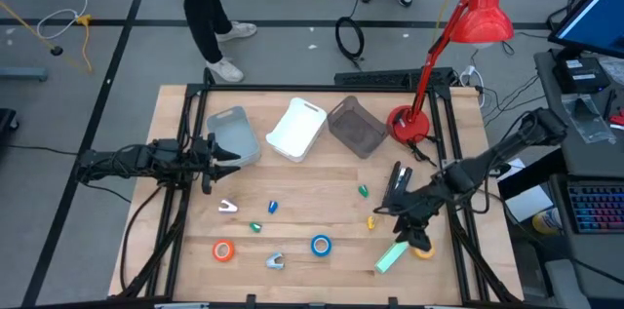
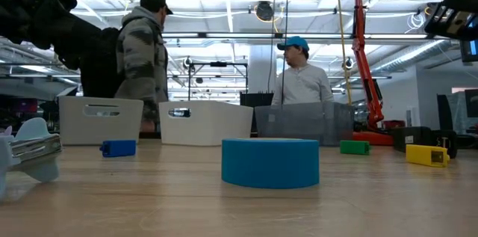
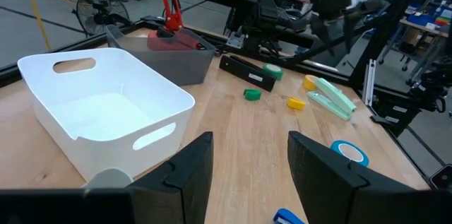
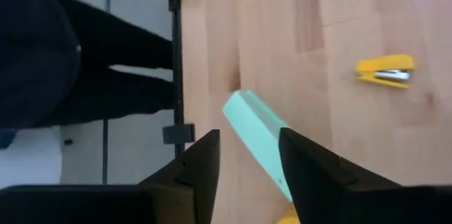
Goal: Pick and place Stapler, Stapler remover, tape
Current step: Put the large light green stapler into the gray bin
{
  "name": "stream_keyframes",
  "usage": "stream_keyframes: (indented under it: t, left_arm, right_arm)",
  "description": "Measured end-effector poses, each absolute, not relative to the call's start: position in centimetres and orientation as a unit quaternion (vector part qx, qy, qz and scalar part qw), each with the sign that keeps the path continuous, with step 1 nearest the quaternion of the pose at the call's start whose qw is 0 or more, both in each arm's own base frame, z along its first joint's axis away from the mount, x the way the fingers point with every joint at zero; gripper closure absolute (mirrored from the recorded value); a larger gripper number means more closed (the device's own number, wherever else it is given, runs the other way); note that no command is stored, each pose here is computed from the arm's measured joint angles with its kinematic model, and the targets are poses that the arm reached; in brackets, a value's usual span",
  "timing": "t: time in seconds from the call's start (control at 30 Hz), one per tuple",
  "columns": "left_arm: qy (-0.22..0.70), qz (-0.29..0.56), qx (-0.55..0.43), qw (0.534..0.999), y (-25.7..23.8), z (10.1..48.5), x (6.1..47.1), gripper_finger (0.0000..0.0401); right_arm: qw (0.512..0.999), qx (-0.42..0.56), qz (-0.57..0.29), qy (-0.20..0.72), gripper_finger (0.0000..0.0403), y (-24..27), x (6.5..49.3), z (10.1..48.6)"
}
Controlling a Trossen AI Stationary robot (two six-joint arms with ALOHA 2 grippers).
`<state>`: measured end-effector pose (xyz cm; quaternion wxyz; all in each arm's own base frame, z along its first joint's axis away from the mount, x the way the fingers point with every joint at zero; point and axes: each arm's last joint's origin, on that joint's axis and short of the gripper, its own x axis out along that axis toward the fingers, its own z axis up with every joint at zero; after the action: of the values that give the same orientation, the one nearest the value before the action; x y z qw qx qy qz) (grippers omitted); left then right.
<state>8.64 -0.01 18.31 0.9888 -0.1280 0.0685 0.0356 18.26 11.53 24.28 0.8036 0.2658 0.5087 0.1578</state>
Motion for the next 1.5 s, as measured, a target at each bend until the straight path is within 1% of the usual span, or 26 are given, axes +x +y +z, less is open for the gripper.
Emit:
stream_keyframes:
  t: [0.23, 0.43, 0.77, 1.0, 1.13, 1.27, 1.4, 1.5]
  left_arm:
    - [0.069, 0.036, -0.128, 0.989, 0.0, 18.3, 8.6, 0.0217]
    - [0.068, 0.036, -0.128, 0.989, 0.0, 18.3, 8.6, 0.0217]
    - [0.068, 0.036, -0.128, 0.989, 0.0, 18.3, 8.6, 0.0217]
    - [0.068, 0.036, -0.128, 0.989, 0.0, 18.3, 8.6, 0.0217]
    - [0.068, 0.036, -0.128, 0.989, 0.0, 18.3, 8.6, 0.0217]
    - [0.068, 0.036, -0.128, 0.989, 0.0, 18.3, 8.6, 0.0217]
    - [0.068, 0.036, -0.128, 0.989, 0.0, 18.3, 8.6, 0.0217]
    - [0.069, 0.036, -0.128, 0.989, 0.0, 18.3, 8.6, 0.0217]
  right_arm:
    - [0.807, 0.225, 0.189, 0.513, 0.0319, 12.4, 18.3, 23.8]
    - [0.81, 0.176, 0.214, 0.517, 0.0349, 12.5, 17.9, 23.6]
    - [0.818, 0.077, 0.269, 0.503, 0.0382, 12.5, 17.6, 23.4]
    - [0.821, 0.018, 0.304, 0.483, 0.0397, 12.5, 17.6, 23.4]
    - [0.821, -0.013, 0.32, 0.472, 0.0397, 12.5, 17.6, 23.4]
    - [0.815, -0.022, 0.319, 0.483, 0.0385, 12.4, 17.5, 23.1]
    - [0.804, -0.027, 0.312, 0.505, 0.036, 12.4, 17.6, 22.5]
    - [0.799, -0.031, 0.31, 0.515, 0.0329, 12.6, 17.8, 22.0]
